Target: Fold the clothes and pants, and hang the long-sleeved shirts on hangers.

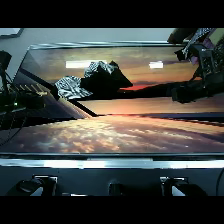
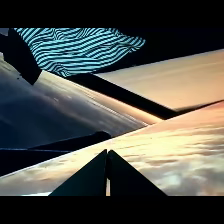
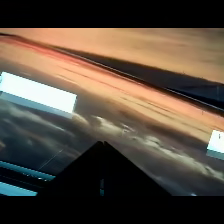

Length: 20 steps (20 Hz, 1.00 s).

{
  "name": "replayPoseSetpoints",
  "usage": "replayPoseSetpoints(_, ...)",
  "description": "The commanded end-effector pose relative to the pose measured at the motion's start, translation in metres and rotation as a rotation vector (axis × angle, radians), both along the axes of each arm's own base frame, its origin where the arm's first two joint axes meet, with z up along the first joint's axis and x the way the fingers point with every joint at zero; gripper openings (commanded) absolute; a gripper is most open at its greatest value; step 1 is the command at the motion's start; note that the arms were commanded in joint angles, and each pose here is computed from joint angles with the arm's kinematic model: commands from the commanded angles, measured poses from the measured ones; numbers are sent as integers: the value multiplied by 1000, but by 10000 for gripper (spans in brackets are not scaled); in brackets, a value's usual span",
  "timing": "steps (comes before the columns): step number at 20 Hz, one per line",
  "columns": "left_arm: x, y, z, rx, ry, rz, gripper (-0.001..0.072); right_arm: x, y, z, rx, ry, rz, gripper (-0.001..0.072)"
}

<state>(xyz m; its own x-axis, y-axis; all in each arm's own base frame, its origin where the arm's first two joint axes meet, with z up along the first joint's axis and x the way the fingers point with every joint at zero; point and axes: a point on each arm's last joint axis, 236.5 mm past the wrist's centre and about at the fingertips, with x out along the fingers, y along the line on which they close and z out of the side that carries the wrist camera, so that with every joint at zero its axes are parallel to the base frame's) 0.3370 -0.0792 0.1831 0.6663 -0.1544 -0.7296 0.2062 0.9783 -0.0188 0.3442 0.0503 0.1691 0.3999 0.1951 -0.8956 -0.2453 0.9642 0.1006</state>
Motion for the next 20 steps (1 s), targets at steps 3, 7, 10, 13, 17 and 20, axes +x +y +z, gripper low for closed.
replayPoseSetpoints(3,0,0,0,1,1,1,32,0,0,0,0,-1,3,28)
replayPoseSetpoints(7,6,7,-15,-108,56,168,702,0,0,0,-1,-1,3,28)
replayPoseSetpoints(10,27,29,-68,-239,189,405,702,0,0,0,-1,-1,3,28)
replayPoseSetpoints(13,88,22,-109,-532,208,484,702,0,0,0,-1,0,3,28)
replayPoseSetpoints(17,156,17,-164,-740,191,554,702,0,0,0,-1,-1,3,28)
replayPoseSetpoints(20,166,1,-214,-743,294,571,702,0,0,0,-1,-1,3,28)
